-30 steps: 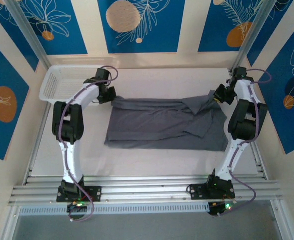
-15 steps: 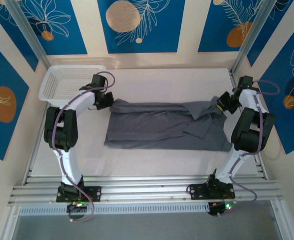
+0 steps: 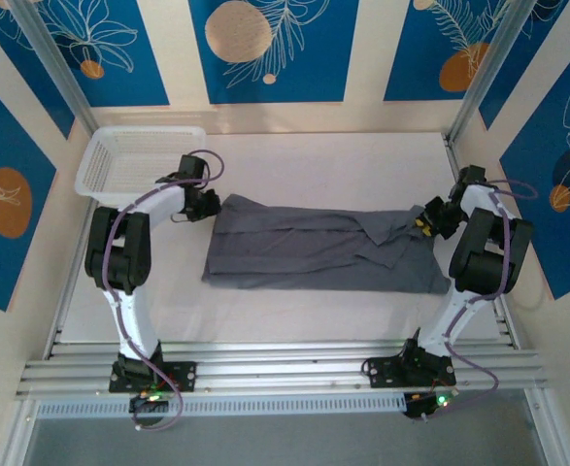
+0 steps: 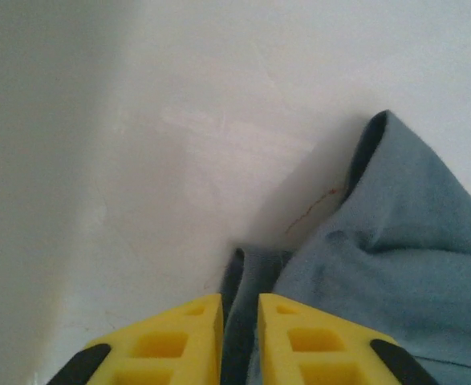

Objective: Fold the inside-out t-shirt

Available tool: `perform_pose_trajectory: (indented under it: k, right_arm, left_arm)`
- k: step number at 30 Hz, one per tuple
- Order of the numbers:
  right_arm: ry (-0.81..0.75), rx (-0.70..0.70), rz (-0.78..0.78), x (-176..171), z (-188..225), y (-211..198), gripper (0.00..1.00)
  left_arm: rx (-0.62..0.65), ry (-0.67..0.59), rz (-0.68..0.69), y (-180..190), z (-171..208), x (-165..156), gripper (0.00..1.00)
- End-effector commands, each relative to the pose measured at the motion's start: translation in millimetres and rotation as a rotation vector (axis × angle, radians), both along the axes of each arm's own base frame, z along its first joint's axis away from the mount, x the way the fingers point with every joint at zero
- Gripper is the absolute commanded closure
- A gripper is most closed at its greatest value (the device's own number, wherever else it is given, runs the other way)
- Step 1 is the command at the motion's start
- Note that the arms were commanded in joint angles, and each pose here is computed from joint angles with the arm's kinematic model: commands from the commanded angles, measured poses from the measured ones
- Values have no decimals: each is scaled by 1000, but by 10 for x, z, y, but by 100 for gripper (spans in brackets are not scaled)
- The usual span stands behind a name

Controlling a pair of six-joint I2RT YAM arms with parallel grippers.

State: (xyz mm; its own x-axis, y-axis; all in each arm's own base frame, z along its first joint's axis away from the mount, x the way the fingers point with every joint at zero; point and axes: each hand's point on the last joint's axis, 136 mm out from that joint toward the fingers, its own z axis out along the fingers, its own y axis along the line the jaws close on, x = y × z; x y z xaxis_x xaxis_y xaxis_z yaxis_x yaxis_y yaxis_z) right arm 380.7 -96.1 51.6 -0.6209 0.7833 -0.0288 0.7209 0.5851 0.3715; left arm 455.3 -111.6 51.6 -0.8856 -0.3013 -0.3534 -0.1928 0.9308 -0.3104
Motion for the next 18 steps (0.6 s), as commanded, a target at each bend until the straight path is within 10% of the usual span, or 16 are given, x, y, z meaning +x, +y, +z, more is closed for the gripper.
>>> perform_pose_trajectory:
  k: [1, 18]
  right_arm:
    - [-73, -33, -40, 9, 327, -74, 74]
    - [-187, -31, 7, 172, 707, 113, 45]
  left_arm:
    - [-51, -12, -32, -41, 159, -75, 79]
    - [-167, -224, -196, -547, 1243, -433, 69]
